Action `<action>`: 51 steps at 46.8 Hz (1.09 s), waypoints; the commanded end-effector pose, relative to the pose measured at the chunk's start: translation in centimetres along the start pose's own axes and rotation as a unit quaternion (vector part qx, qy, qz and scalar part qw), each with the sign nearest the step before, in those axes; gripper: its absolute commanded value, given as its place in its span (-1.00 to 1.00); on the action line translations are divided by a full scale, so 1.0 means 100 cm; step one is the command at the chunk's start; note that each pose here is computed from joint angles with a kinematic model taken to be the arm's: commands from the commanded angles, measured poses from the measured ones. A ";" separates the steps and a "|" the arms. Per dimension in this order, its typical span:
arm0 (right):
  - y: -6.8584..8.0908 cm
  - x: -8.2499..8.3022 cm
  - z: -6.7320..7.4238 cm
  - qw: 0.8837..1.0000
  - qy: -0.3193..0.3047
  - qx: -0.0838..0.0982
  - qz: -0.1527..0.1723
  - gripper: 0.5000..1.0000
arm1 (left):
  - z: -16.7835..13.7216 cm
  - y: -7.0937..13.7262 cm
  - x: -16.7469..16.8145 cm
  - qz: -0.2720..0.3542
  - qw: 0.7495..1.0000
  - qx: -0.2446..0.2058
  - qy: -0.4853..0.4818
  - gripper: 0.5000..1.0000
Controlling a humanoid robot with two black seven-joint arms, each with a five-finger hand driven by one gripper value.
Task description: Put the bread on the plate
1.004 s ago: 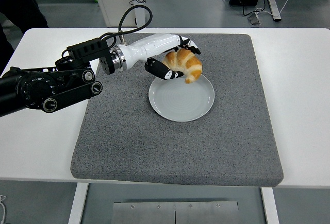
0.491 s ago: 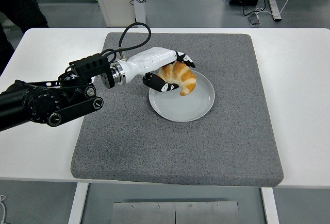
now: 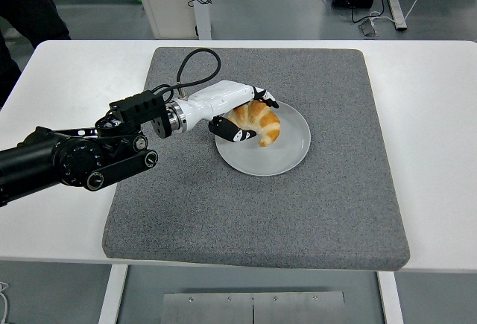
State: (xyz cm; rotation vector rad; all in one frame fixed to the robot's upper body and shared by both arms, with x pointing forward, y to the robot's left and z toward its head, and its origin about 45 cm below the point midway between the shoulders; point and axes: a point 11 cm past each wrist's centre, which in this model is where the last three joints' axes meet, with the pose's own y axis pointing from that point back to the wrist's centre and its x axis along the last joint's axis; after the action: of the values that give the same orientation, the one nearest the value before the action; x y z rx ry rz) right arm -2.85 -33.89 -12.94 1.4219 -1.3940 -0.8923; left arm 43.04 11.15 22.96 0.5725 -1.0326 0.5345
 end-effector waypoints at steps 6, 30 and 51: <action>0.000 0.000 0.000 1.000 0.000 0.000 0.000 1.00 | -0.002 -0.002 -0.004 -0.002 1.000 0.005 -0.001 -0.24; 0.000 0.000 0.000 1.000 0.000 0.000 0.000 1.00 | -0.001 -0.002 -0.023 -0.028 1.000 0.004 -0.003 -0.14; 0.000 0.000 0.000 1.000 0.000 0.000 0.000 1.00 | 0.003 -0.004 -0.024 -0.026 1.000 0.001 0.004 0.34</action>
State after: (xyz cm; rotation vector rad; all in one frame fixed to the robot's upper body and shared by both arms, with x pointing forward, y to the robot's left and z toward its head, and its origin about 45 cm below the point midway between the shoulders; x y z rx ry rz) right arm -2.85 -33.89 -12.94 1.4219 -1.3940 -0.8922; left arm 42.12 10.32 20.82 0.5972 -1.0085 0.4901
